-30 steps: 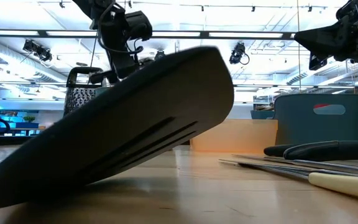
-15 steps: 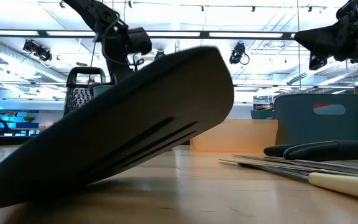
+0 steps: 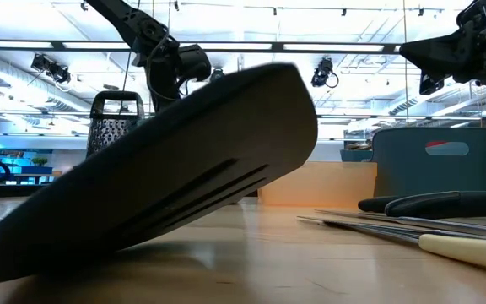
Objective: Pick & Place Kitchen Items
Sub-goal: Put the top spatula into the green container, then put the yellow knife into the orange container
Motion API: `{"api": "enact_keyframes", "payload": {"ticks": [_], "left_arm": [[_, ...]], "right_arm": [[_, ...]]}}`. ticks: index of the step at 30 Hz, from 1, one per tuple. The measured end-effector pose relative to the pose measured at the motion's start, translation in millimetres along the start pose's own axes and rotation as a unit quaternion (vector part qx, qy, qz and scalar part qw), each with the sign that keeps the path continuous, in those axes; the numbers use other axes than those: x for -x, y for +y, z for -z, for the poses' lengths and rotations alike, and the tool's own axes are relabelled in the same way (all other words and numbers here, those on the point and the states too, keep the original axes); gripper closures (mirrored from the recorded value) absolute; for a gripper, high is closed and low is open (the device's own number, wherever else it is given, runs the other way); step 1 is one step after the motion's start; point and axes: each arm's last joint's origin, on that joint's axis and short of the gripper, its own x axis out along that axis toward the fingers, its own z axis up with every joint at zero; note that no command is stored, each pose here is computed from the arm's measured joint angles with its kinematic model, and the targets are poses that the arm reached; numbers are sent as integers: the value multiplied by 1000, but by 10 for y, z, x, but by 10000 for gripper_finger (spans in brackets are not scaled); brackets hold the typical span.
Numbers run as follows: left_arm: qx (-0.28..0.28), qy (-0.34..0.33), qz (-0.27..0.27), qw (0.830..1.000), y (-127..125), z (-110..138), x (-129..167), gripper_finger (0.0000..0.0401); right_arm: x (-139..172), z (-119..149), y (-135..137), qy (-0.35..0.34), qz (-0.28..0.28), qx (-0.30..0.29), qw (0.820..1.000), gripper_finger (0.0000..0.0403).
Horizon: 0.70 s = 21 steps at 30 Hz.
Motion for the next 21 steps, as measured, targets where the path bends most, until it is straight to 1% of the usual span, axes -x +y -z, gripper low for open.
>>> {"api": "enact_keyframes", "payload": {"ticks": [2,4,6,8,11,14,18,21], "left_arm": [[-1,17,-4,1000,29,-2,29,227],[-1,32,-9,999,69,-12,73,200],[-4,48,-10,999,115,-16,159,187],[-10,63,-15,998,168,-15,296,184],[-7,70,-35,997,249,14,576,191],[15,79,-68,994,320,68,909,206],[61,87,-123,987,338,212,1443,230],[117,55,-163,978,253,359,1879,259]], "right_arm": [[0,0,0,0,0,0,1000,378],[0,0,0,0,0,0,1000,378],[0,1,0,0,0,0,1000,378],[0,0,0,0,0,0,1000,378],[0,0,0,0,0,0,1000,378],[0,-1,0,0,0,0,1000,378],[0,0,0,0,0,0,1000,378],[0,-3,0,-2,0,0,1000,378]]}}
